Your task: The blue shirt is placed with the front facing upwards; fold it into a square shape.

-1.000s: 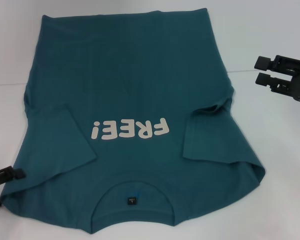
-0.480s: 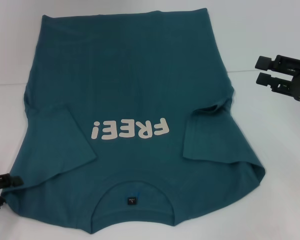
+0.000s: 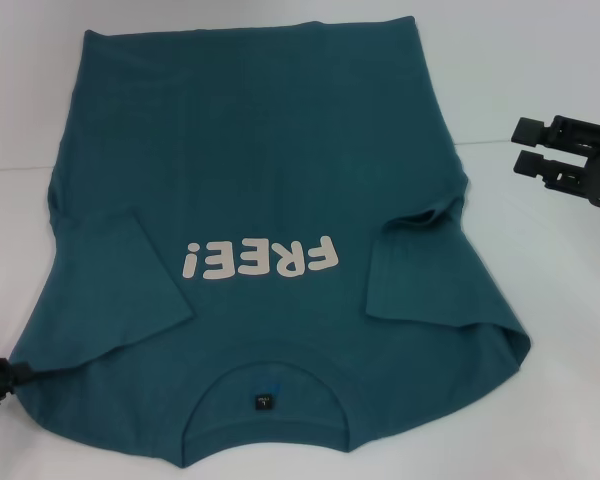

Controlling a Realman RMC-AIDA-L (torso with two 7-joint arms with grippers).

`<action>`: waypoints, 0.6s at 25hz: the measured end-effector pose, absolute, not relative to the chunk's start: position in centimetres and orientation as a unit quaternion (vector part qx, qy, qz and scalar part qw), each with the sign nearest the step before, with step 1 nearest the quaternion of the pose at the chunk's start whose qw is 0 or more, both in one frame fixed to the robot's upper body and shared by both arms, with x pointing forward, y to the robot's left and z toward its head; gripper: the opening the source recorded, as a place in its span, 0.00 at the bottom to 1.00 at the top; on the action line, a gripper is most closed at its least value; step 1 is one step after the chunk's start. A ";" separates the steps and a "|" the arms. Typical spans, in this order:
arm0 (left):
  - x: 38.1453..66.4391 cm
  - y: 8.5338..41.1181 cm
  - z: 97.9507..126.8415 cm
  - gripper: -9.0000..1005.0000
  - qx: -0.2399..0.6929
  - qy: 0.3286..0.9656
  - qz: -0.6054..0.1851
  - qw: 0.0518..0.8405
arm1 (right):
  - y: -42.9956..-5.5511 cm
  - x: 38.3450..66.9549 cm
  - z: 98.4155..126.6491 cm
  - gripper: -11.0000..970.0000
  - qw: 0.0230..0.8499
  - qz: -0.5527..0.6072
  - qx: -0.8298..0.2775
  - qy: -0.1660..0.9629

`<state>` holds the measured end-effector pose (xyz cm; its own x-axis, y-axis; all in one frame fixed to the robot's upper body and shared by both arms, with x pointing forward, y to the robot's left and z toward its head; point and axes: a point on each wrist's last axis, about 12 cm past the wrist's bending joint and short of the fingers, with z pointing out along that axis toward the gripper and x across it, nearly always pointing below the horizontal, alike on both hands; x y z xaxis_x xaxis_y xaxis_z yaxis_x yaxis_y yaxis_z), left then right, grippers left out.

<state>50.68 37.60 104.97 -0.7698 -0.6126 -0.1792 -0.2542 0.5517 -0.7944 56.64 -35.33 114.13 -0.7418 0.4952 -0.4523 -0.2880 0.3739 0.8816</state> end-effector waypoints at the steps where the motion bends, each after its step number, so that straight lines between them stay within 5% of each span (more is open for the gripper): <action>1: 50.7 37.6 105.0 0.23 -0.253 0.852 -0.399 0.226 | -35.4 56.6 114.1 0.70 0.353 0.555 0.070 0.750; 6: 50.6 37.3 105.1 0.05 -0.236 0.831 -0.443 0.239 | -35.7 56.4 114.0 0.70 0.354 0.553 0.073 0.750; 15: 51.0 36.7 105.9 0.01 -0.209 0.816 -0.479 0.249 | -37.4 55.8 113.5 0.70 0.349 0.499 0.050 0.791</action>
<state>50.98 36.73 105.88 -0.7894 -0.5784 -0.2056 -0.1020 0.4538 -0.8853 55.83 -37.42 113.47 -0.7511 0.4281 -0.5026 -0.2692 0.4964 0.8253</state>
